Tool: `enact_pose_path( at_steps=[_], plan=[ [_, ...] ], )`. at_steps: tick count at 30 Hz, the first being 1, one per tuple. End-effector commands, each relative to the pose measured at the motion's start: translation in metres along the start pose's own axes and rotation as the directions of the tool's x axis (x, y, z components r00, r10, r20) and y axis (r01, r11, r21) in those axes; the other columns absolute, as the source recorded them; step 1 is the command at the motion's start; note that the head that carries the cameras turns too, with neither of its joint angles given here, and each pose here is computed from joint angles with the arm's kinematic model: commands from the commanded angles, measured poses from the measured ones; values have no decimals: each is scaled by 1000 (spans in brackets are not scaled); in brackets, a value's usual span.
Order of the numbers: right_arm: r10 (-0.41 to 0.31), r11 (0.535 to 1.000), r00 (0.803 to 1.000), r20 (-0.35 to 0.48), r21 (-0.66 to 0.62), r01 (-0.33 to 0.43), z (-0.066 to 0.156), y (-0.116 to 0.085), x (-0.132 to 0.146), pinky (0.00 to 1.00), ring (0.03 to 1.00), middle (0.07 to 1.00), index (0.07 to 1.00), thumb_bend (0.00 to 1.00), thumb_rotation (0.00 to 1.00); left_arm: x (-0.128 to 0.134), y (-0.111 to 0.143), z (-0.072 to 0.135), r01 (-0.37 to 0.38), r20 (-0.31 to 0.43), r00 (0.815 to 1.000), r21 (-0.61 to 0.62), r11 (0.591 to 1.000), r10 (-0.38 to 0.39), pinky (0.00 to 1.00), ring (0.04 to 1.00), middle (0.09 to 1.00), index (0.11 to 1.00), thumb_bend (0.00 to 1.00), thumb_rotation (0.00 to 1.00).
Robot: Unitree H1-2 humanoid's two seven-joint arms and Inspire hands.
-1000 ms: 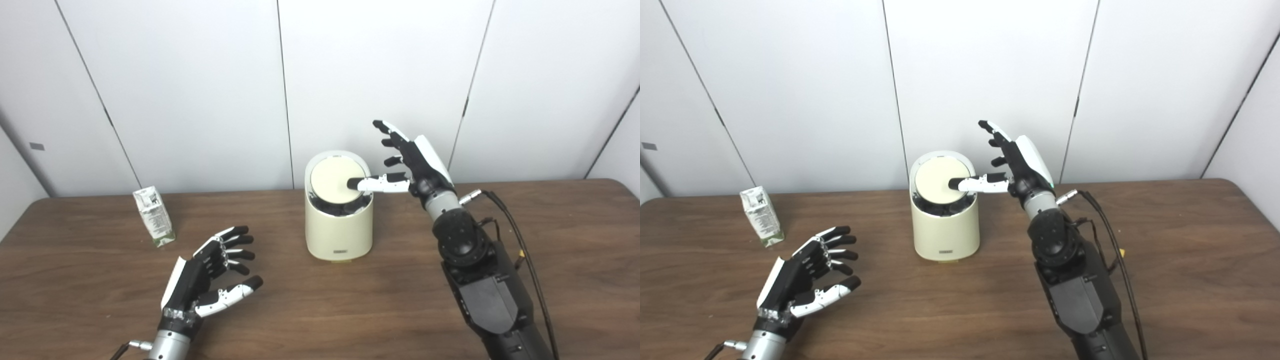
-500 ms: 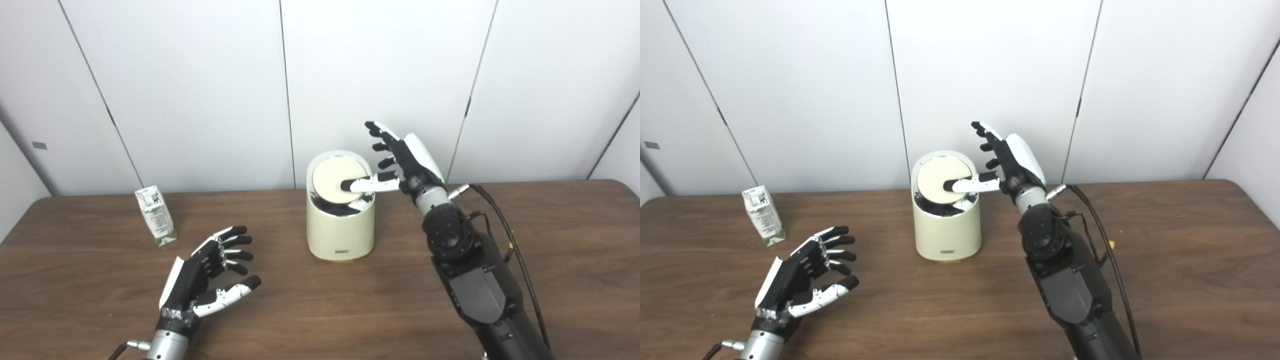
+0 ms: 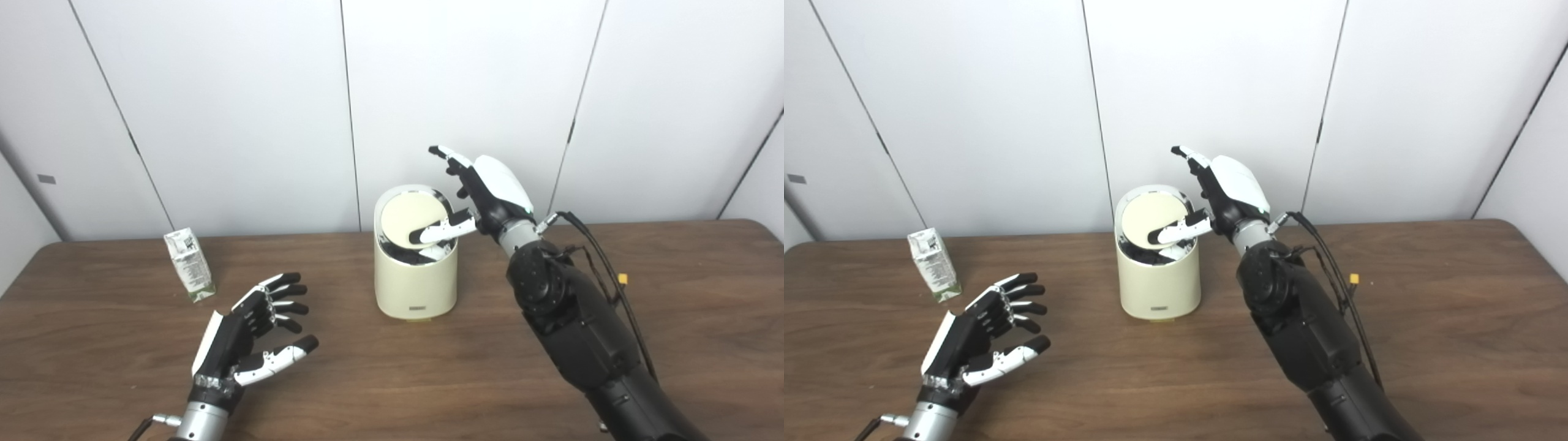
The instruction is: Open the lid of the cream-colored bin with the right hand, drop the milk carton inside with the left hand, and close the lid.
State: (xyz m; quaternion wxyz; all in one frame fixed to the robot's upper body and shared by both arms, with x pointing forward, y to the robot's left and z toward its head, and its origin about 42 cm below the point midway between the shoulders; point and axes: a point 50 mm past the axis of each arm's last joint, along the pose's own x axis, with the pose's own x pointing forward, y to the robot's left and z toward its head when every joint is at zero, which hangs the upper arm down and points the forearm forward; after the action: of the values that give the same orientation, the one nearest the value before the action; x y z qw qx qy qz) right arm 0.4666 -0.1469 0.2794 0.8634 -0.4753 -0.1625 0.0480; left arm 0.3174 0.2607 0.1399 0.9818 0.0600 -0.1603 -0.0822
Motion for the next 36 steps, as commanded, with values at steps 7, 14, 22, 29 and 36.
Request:
enact_pose_path(
  at_steps=[7, 14, 22, 29, 36],
  plan=[
    [-32, 878, 998, 63, -475, 58, 2, 3, 6, 709, 851, 925, 903, 910, 228, 10, 3, 15, 5, 74, 997, 13, 1000, -6, 538, 656, 764, 825, 704, 110],
    [-35, 863, 998, 54, -502, 58, 0, 5, 4, 787, 872, 918, 894, 888, 236, 9, 3, 16, 3, 73, 997, 23, 1000, -4, 543, 658, 762, 821, 705, 111],
    [-103, 963, 991, 84, -240, 121, 3, -25, -17, 672, 818, 882, 868, 900, 216, 9, 5, 15, 5, 70, 998, 25, 1000, -7, 537, 652, 760, 821, 702, 112],
    [-118, 990, 991, 55, 88, 113, -13, -51, -45, 631, 801, 867, 875, 889, 240, 9, 4, 14, 9, 70, 997, 27, 1000, -11, 543, 654, 759, 820, 702, 108],
    [-131, 947, 991, 1, 297, 125, -47, -40, -81, 713, 864, 937, 879, 882, 219, 9, 4, 16, 14, 73, 997, 25, 1000, -16, 545, 661, 760, 819, 712, 114]
  ],
)
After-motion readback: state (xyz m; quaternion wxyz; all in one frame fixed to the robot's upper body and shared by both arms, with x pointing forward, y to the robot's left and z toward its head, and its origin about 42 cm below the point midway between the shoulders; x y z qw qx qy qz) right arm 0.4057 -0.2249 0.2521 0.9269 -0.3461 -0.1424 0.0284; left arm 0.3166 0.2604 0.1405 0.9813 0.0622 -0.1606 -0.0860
